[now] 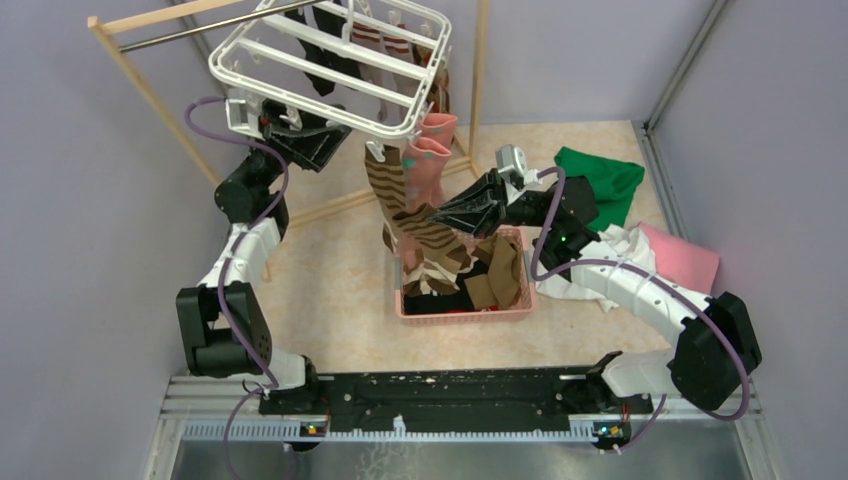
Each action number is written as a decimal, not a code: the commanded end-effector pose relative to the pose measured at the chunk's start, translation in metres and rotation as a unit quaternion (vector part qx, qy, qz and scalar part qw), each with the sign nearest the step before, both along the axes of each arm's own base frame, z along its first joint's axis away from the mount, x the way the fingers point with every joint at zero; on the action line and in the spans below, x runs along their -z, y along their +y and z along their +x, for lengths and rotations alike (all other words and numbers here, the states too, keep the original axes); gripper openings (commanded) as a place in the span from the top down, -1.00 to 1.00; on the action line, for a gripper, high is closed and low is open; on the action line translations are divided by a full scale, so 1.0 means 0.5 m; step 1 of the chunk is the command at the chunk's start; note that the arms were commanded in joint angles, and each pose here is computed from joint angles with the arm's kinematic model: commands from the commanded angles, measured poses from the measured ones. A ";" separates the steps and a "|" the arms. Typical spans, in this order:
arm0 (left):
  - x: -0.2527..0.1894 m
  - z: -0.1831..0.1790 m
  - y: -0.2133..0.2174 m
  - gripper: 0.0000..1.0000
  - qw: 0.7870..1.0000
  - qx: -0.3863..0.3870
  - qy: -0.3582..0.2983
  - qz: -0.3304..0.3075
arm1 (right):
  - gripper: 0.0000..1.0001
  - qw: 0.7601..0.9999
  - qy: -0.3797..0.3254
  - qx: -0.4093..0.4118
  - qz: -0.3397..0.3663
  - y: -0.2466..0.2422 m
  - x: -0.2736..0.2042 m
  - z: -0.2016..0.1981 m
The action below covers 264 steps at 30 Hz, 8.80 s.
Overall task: Clip the socks to the hanger
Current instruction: Open the clamp at the hanger, then clamp the sock onto the hanger.
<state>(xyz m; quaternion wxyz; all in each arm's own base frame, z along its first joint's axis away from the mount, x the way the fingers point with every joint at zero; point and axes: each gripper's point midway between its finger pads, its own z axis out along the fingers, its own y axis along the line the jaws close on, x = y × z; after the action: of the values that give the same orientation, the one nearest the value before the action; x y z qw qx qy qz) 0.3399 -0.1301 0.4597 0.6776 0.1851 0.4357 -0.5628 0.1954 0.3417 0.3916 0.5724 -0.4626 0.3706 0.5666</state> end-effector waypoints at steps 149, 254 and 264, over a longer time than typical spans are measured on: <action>-0.085 -0.112 0.012 0.92 0.987 -0.044 -0.137 -0.074 | 1.00 0.982 0.100 0.134 0.088 0.181 -0.154 0.078; -0.112 -0.147 0.010 0.93 0.988 -0.044 -0.128 -0.074 | 1.00 0.920 -0.270 0.259 0.113 0.182 -0.064 0.054; -0.116 -0.147 0.009 0.93 0.989 -0.043 -0.125 -0.072 | 0.99 0.921 -0.266 0.255 0.126 0.202 -0.081 0.060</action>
<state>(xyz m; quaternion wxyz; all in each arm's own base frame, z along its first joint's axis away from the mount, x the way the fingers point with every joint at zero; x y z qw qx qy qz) 0.2980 -0.1218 0.4932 0.7386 0.1385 0.3653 -0.5495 0.2304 0.4444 0.3953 0.8025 -0.4393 0.2729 0.2975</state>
